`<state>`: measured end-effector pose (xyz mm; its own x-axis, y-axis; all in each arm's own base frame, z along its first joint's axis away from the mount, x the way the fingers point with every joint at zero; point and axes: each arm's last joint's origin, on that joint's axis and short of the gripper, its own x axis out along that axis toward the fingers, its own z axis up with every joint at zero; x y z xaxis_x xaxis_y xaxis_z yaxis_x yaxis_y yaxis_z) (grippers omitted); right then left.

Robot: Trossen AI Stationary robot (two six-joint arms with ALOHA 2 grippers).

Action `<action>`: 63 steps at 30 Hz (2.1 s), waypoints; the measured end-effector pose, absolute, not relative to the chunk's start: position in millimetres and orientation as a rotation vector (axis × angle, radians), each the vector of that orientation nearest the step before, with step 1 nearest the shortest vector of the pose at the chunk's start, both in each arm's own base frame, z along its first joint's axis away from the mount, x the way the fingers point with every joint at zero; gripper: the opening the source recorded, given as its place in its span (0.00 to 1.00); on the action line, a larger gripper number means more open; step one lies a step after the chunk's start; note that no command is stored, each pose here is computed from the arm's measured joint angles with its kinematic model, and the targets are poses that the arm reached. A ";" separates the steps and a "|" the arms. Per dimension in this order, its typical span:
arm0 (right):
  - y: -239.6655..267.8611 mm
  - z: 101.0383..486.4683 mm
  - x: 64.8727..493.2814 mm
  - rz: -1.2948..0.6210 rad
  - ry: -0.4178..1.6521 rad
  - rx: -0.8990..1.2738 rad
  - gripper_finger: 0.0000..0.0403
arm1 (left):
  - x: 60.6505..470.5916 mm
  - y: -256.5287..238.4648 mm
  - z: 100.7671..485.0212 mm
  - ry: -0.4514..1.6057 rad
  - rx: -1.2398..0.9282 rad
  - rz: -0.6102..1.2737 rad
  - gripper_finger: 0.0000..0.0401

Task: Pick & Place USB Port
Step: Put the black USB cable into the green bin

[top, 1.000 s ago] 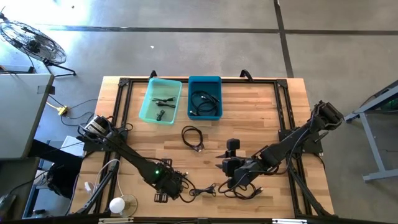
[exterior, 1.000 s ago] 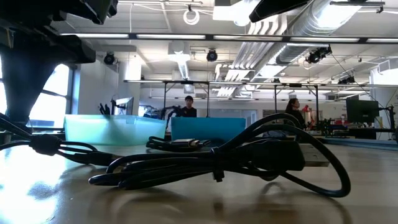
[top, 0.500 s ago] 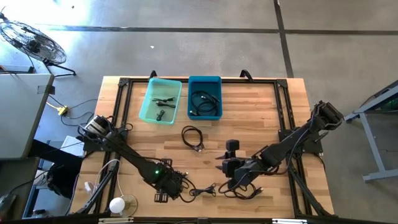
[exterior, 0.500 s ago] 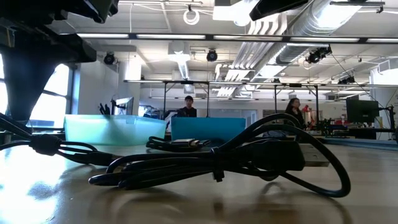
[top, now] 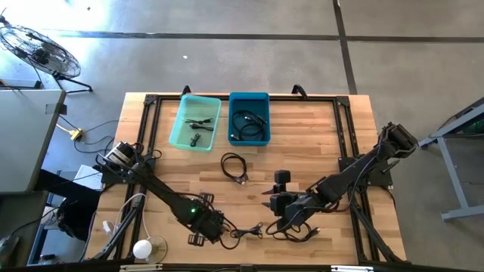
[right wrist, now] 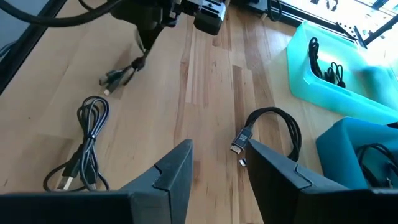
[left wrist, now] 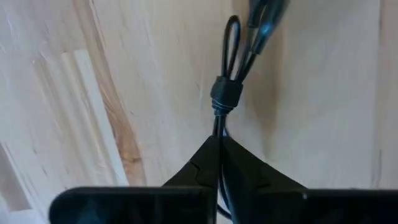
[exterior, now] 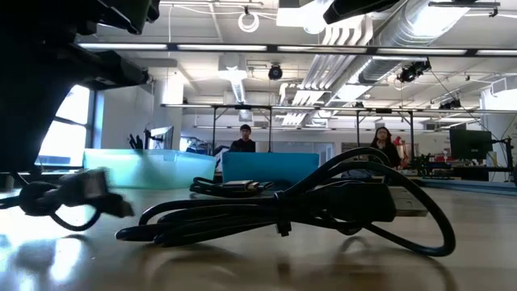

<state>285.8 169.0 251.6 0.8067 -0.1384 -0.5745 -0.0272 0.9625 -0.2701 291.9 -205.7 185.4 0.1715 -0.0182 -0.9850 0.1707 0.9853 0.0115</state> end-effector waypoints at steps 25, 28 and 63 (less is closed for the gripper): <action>169.0 251.6 285.8 -0.061 0.631 -0.274 0.35 | 290.3 -199.7 236.6 1.388 0.400 0.045 0.00; 168.8 251.7 285.9 -0.067 0.629 -0.276 0.35 | 284.8 -192.6 259.0 1.418 0.515 0.128 0.00; 163.3 244.1 278.8 -0.146 0.708 -0.252 0.35 | 258.2 151.3 253.4 1.876 0.114 0.660 0.00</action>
<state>278.8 163.3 244.1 0.7510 -0.2174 -0.6235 0.0477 0.9596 -0.2771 258.2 151.3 253.4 -0.4042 0.3786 -0.8326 -0.2265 0.8405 0.4922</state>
